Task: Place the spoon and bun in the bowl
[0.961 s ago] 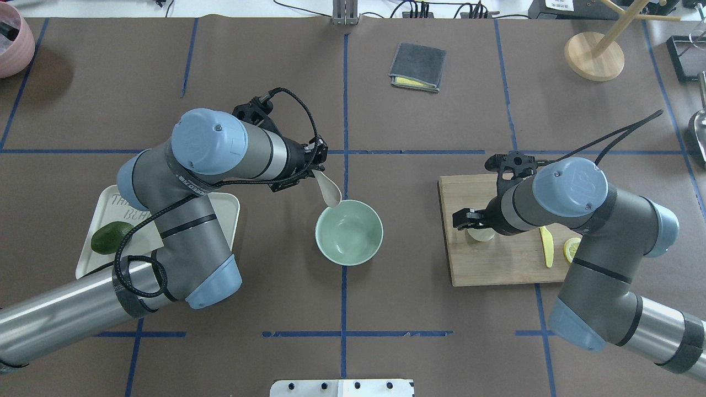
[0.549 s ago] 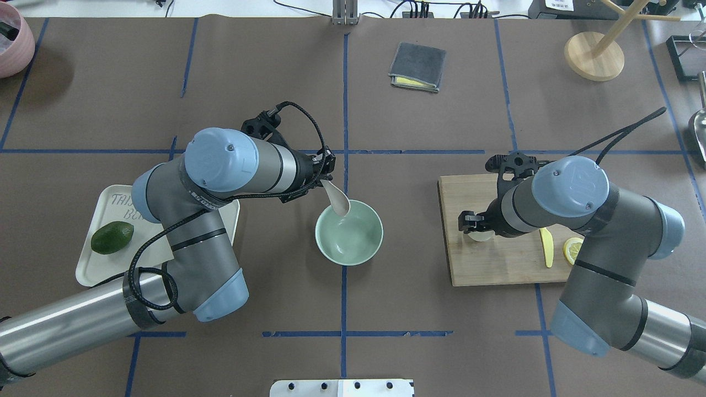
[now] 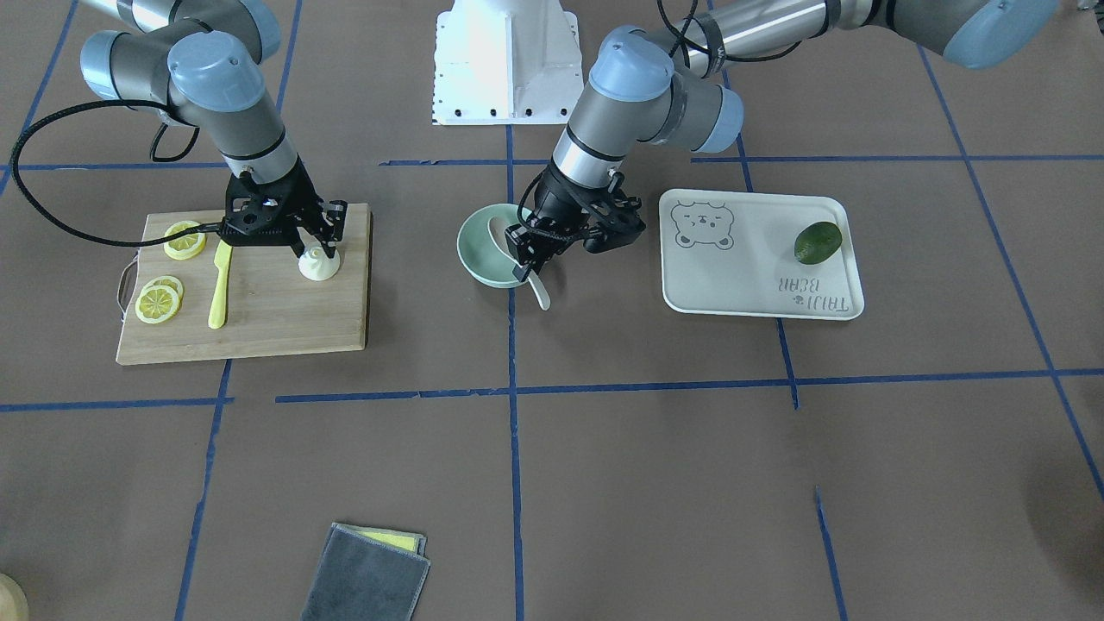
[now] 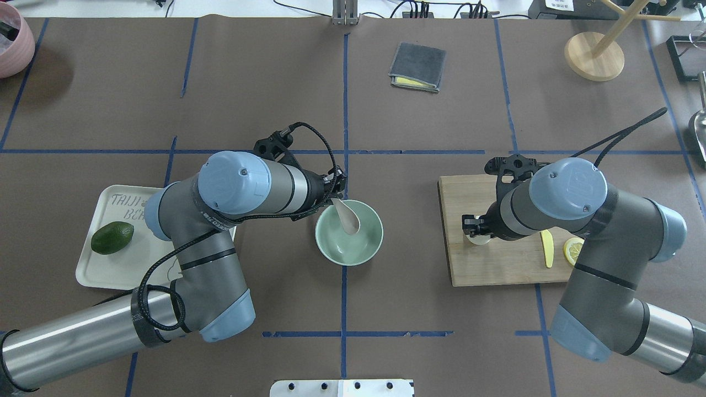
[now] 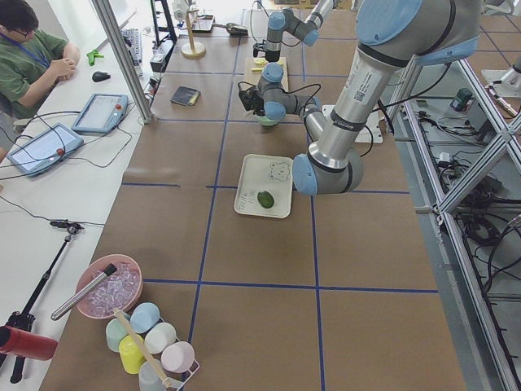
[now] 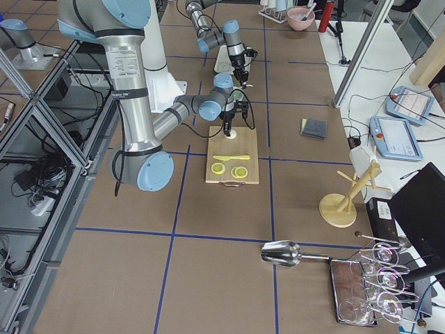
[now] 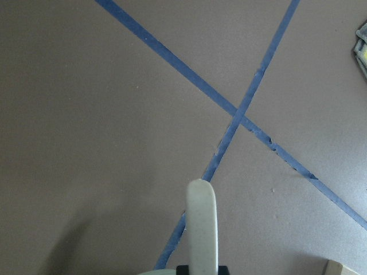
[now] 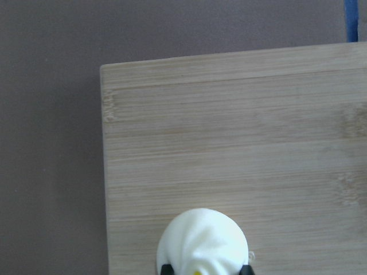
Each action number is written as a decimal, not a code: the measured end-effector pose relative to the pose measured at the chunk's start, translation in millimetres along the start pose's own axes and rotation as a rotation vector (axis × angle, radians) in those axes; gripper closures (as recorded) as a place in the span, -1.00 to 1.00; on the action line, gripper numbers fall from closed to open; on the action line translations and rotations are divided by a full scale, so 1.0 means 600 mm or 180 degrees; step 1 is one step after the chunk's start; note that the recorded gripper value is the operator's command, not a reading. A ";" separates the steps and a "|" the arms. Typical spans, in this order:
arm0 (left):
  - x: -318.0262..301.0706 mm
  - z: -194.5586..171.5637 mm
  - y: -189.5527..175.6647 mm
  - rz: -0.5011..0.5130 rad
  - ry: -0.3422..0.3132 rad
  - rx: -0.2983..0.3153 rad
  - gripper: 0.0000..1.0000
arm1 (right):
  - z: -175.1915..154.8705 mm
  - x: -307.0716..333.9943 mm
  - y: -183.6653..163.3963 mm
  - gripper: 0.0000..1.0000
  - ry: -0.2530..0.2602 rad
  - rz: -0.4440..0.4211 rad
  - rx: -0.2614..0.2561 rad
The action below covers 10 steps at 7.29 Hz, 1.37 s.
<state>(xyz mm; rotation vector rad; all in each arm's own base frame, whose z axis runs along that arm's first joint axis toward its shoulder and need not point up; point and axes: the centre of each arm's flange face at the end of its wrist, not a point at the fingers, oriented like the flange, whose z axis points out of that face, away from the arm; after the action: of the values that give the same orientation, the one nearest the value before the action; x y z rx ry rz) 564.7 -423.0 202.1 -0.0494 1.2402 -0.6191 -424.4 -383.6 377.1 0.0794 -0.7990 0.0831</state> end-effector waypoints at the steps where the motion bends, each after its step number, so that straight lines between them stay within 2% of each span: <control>1: -0.001 0.001 0.003 0.0008 -0.0004 -0.0007 -0.08 | -0.004 -0.004 0.000 0.93 -0.0021 -0.0005 0.0000; 2: -0.001 0.001 0.004 0.0021 -0.0005 -0.0009 -0.99 | -0.010 -0.007 -0.004 0.98 -0.0044 -0.0002 0.0012; 4: 0.002 -0.007 0.007 0.0042 0.0020 -0.0020 -1.00 | -0.031 -0.010 -0.015 0.98 -0.0107 0.0013 0.0059; 6: 0.021 -0.056 0.013 0.0172 0.0085 -0.0036 -1.00 | -0.064 -0.034 -0.025 0.99 -0.0233 -0.0004 0.0133; 8: 0.037 -0.125 -0.019 0.0534 -0.0146 0.0119 -1.00 | -0.102 -0.105 -0.039 0.99 -0.0423 -0.0007 0.0203; 10: -0.001 -0.188 -0.097 0.1046 -0.0440 0.0269 -1.00 | -0.120 -0.224 -0.040 0.98 -0.0653 0.0083 0.0184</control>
<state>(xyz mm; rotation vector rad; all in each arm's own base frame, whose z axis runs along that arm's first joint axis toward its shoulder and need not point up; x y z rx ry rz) 439.9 -438.4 184.2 0.1766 1.0579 -0.3745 -463.9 -405.8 229.3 0.1337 -1.0029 0.1240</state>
